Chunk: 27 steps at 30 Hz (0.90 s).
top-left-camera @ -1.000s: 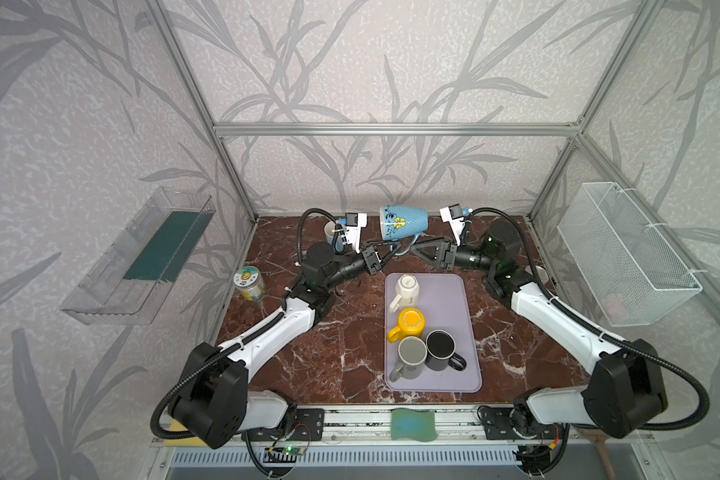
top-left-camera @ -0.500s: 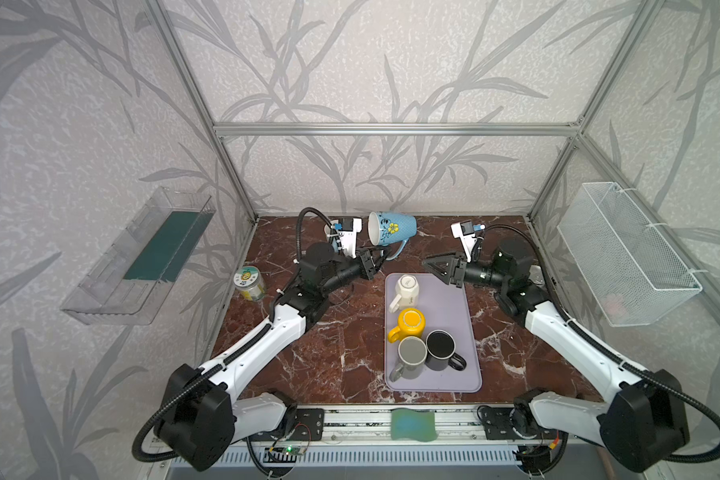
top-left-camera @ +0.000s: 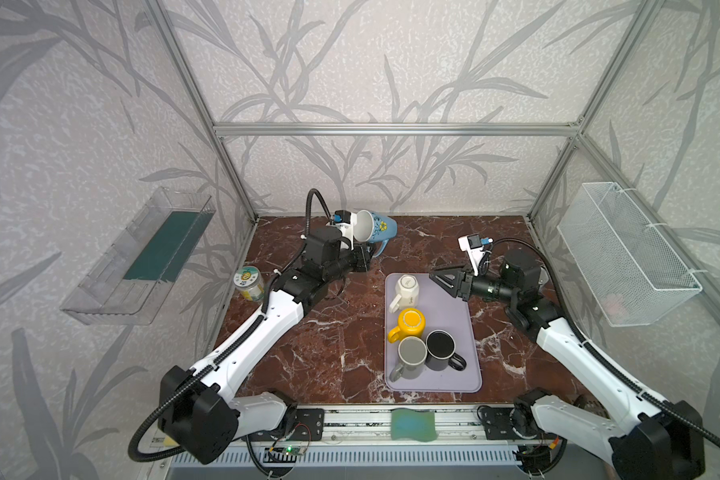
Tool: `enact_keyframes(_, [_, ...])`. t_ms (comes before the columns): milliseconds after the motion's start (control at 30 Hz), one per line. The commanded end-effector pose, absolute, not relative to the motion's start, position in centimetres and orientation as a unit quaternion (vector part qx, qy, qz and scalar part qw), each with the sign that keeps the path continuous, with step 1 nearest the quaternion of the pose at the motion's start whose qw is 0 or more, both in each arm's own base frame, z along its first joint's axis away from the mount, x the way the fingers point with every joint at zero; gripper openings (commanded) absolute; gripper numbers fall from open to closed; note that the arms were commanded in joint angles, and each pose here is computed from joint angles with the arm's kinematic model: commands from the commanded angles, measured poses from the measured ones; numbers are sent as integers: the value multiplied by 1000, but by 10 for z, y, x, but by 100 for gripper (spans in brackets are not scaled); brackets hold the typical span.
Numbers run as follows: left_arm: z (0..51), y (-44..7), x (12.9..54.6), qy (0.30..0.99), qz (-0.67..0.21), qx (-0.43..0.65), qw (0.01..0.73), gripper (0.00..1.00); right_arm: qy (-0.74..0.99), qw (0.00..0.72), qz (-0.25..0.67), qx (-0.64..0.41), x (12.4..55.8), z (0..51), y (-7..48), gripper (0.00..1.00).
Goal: Turn the mug right side up
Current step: 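Open the right gripper and draw it back while the left gripper holds the mug, then rotate the blue flowered mug upright with the left gripper, lowering it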
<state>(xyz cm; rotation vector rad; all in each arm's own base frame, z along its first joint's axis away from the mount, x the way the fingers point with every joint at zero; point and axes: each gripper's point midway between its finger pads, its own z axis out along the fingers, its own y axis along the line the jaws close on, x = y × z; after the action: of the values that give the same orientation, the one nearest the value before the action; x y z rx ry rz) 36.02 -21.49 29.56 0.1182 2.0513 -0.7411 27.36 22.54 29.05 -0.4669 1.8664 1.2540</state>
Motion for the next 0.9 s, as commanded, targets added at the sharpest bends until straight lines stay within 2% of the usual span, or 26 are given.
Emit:
enact_keyframes(0, [295,-200,370,851,-232,51,469,0,746,423,479,-188,268,290,217,41])
enact_keyframes(367, [268,-184,394,890,-120,69,435,0,761,407,472,-180,259,276,213,41])
enact_keyframes(867, [226,-176,438,929,-60,74,357,0,766,406,466,-174,246,270,206,41])
